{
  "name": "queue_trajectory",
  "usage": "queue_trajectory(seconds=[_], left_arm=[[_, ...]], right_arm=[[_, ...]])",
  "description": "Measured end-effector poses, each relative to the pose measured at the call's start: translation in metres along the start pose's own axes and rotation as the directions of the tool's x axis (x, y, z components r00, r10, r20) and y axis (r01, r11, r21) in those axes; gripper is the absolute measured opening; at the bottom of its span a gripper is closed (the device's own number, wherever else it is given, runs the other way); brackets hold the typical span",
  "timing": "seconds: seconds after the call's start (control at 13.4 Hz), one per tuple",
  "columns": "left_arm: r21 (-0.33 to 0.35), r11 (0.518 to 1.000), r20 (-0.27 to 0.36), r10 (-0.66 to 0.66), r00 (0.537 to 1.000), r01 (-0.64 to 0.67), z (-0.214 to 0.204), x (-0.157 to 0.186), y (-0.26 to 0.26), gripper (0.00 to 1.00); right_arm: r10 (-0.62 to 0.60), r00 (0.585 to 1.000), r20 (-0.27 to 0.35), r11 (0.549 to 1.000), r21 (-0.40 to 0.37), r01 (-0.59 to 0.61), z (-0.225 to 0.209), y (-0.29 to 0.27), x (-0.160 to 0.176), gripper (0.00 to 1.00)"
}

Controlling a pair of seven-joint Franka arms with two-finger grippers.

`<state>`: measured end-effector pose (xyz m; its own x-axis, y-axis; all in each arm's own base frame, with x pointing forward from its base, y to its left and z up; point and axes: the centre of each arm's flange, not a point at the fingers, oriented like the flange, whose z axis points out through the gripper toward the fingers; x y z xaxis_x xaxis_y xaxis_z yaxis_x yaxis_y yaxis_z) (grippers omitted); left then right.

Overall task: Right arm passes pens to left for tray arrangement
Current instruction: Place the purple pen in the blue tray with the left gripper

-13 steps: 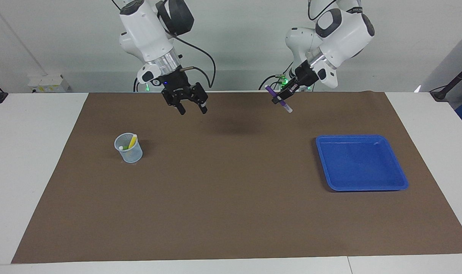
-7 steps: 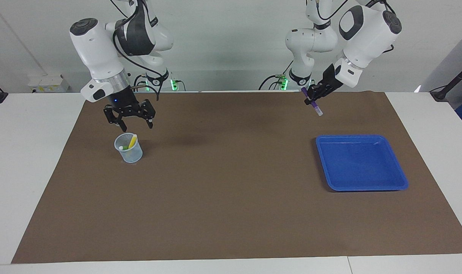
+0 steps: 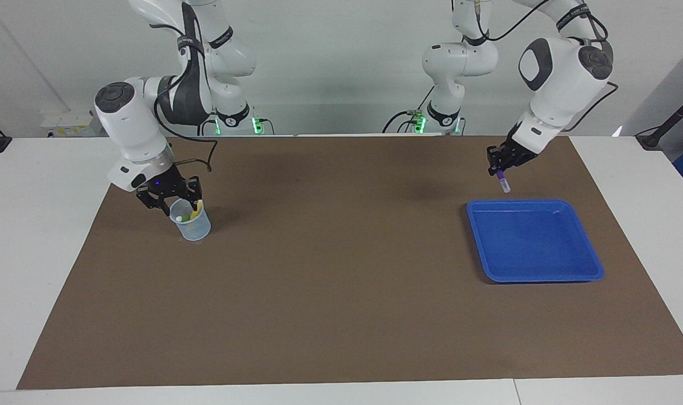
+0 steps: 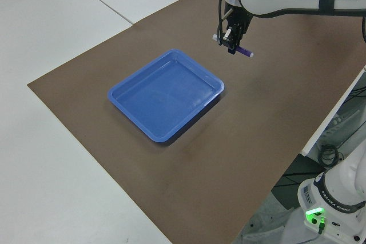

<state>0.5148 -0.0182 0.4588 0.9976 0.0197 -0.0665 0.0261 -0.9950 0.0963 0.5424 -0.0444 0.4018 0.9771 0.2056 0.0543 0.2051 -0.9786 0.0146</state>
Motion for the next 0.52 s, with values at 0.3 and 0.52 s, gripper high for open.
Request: queue_trajectory(seconds=[0.3,0.52], left_arm=[[0.035,0.999,-0.039,-0.003,0.999,0.004,0.039,0.036,-0.015,0.19],[0.043,0.999,-0.061,-0.005,0.998,0.008,0.06,0.058,-0.021,0.19]], right_arm=[[0.009,1.0,0.005,1.0,0.001,-0.009,0.007,0.006,0.0,0.62],[0.008,1.0,0.017,1.0,0.006,-0.008,0.015,0.006,0.0,0.52]])
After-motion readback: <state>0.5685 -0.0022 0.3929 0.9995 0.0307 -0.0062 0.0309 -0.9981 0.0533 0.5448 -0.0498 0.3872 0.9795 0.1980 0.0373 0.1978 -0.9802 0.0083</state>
